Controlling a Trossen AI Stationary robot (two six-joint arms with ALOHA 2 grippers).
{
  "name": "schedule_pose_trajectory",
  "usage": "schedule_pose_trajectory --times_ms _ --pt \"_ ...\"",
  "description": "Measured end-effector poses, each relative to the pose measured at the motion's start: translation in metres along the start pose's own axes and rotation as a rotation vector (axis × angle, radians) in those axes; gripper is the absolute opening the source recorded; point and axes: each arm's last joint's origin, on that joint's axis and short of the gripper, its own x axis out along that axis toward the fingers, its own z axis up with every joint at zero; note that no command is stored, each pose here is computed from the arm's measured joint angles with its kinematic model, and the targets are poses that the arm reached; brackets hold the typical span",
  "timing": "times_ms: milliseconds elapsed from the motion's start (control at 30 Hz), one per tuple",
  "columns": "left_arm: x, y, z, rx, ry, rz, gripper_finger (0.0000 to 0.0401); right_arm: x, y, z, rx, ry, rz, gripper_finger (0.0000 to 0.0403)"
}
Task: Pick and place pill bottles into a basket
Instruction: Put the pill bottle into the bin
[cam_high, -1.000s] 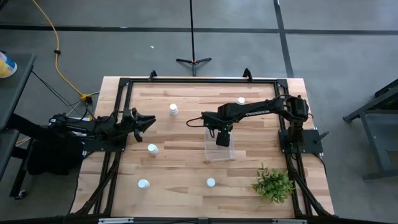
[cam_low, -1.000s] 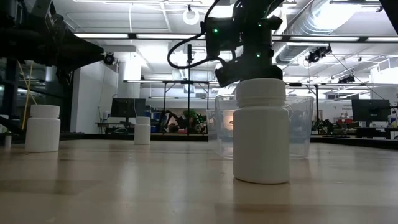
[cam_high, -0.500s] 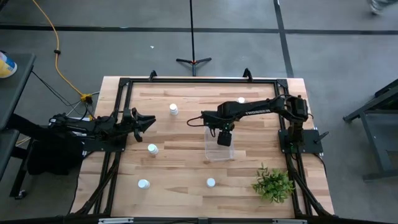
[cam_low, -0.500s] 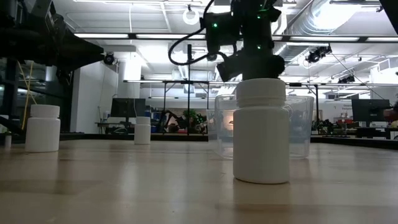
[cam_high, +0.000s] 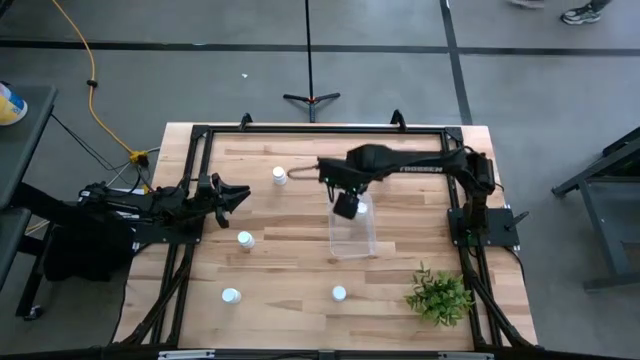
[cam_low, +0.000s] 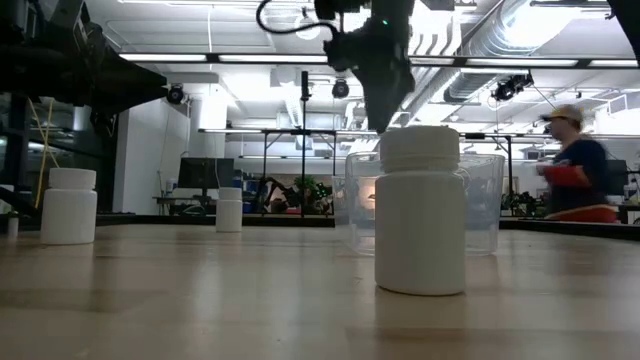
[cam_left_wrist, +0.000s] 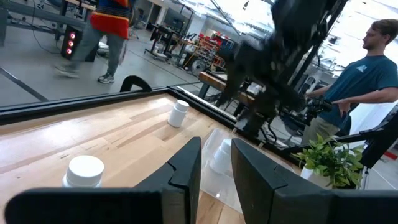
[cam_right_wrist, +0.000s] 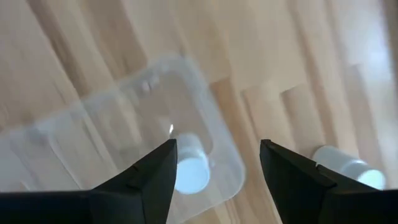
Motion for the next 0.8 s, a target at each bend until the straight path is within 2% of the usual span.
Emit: schedule_pose_trajectory --times_ms 200,400,600,800 --pt "0.000 0.000 0.000 0.000 0.000 0.000 0.0124 -0.035 -0.025 0.012 0.074 -0.059 -0.008 0.0220" --pt "0.000 0.000 0.000 0.000 0.000 0.000 0.0124 -0.060 -0.058 0.015 0.123 -0.112 -0.104 0.0220" --pt "0.000 0.000 0.000 0.000 0.000 0.000 0.0124 -0.062 -0.097 0.011 0.248 -0.092 -0.187 0.0232" --pt "0.000 0.000 0.000 0.000 0.000 0.001 0.0124 -0.059 -0.125 0.010 0.333 -0.070 -0.191 0.0276"
